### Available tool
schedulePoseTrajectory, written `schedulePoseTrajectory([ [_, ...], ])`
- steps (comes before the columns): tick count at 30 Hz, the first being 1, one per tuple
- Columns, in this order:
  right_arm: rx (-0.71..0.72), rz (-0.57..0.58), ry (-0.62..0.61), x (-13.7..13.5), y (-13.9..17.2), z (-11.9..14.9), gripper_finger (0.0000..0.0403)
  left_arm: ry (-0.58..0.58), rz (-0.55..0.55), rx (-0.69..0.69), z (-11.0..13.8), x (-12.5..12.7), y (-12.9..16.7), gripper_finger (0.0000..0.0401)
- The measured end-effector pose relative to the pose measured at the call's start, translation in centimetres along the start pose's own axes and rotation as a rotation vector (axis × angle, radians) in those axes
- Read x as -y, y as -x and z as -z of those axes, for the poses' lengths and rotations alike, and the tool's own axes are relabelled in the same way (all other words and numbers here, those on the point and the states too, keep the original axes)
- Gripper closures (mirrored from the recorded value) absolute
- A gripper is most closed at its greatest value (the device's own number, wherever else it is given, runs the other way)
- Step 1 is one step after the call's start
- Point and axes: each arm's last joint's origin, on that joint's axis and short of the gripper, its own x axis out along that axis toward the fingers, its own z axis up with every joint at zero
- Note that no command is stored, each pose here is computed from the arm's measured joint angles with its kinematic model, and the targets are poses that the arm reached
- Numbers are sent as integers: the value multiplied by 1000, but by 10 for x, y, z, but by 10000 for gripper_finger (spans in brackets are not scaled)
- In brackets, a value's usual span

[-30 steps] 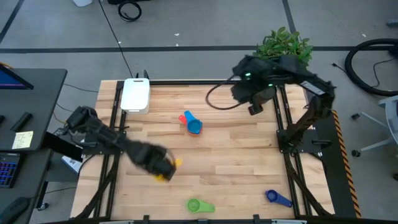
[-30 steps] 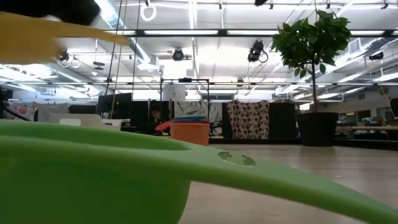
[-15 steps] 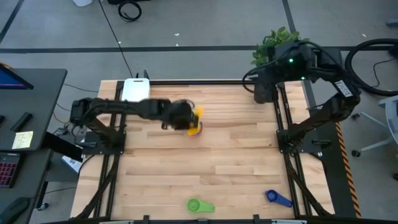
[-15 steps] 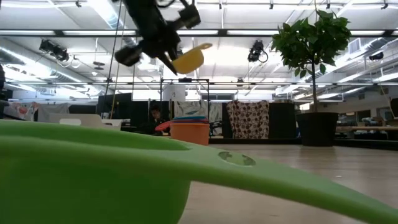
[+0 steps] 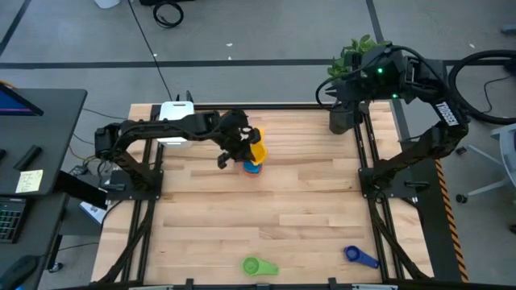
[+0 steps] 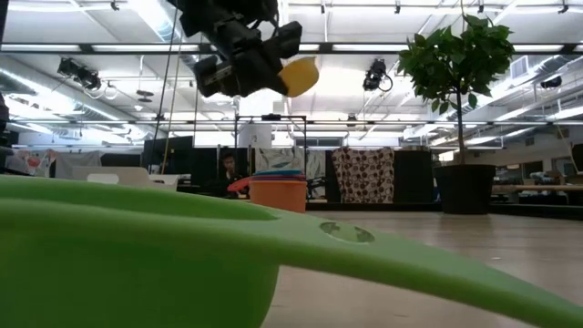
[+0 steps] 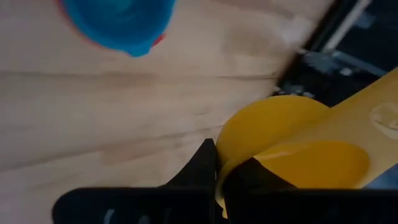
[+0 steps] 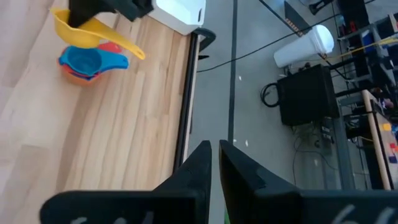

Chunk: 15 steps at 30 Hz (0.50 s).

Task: Nest measuring cups in basket
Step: Stack the yellow measuring cup on top of the light blue measuring cup

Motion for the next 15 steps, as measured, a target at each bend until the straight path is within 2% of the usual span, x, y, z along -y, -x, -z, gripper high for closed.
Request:
schedulePoseTrajectory([
  [2, -5, 5, -5, 1, 0, 1, 368, 20, -44, -11, 0, -4, 0, 390],
  [5, -13, 13, -14, 3, 0, 3, 368, 147, -156, -15, -3, -15, -2, 390],
  [7, -16, 18, -19, 4, 0, 4, 368, 134, -204, 31, -6, -21, -2, 390],
  [9, -18, 22, -22, 5, -1, 4, 368, 113, -219, 79, -9, -22, -2, 390],
  [15, -8, 49, -38, 9, -1, 5, 369, 163, -228, 213, -20, -24, -8, 390],
])
